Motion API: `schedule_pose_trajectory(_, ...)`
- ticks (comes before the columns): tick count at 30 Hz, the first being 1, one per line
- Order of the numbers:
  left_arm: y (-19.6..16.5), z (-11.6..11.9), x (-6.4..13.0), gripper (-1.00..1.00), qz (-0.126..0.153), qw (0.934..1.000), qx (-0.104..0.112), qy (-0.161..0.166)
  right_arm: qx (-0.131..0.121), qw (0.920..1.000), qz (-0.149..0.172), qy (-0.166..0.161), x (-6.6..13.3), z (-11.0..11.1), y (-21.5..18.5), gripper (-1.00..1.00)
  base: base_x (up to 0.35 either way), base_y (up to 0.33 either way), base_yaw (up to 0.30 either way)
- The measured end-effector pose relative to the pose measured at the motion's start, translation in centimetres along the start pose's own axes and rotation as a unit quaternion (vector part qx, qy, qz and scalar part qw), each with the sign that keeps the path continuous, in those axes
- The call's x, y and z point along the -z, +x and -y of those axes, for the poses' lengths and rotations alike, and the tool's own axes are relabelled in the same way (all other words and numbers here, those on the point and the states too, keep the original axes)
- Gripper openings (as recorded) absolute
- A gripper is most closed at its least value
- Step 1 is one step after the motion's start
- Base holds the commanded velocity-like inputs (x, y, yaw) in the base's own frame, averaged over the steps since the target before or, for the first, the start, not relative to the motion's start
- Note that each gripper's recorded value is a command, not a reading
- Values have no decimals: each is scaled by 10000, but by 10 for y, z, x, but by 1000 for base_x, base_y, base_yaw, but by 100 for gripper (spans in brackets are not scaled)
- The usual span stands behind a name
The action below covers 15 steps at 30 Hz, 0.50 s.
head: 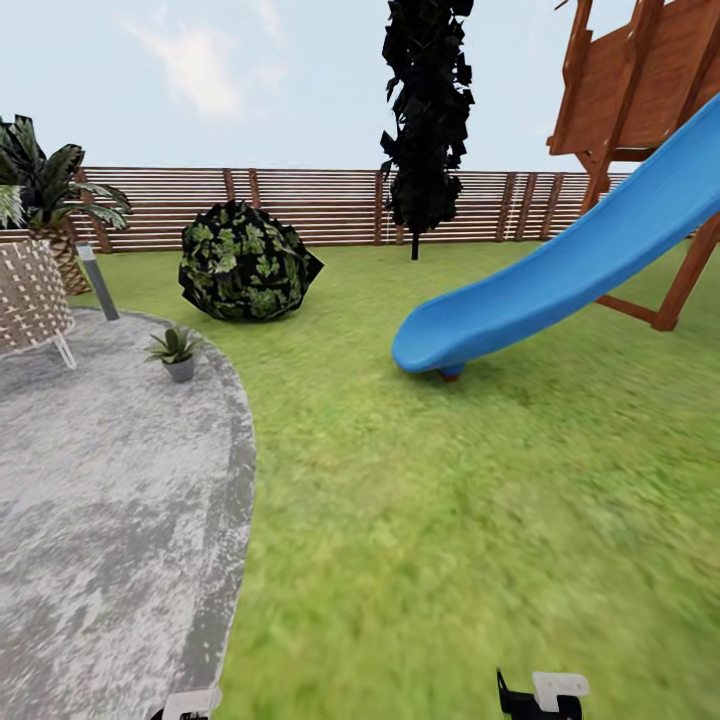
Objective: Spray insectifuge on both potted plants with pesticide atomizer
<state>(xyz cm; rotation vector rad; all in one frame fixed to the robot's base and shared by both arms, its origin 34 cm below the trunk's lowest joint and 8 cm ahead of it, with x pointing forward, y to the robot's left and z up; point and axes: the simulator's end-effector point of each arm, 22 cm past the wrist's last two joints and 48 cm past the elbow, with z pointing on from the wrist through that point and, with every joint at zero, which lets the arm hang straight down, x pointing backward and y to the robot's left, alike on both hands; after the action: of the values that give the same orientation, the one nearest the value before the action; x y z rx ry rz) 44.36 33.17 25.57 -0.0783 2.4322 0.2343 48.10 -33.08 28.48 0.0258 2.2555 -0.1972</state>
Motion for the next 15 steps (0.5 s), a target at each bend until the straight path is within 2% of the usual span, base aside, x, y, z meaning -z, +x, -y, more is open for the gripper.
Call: schedule_pose_trajectory(15,0,0,0,-100,4,10000,0,1,-7,10000,-1,12,0,1,0,100,338,0,0)
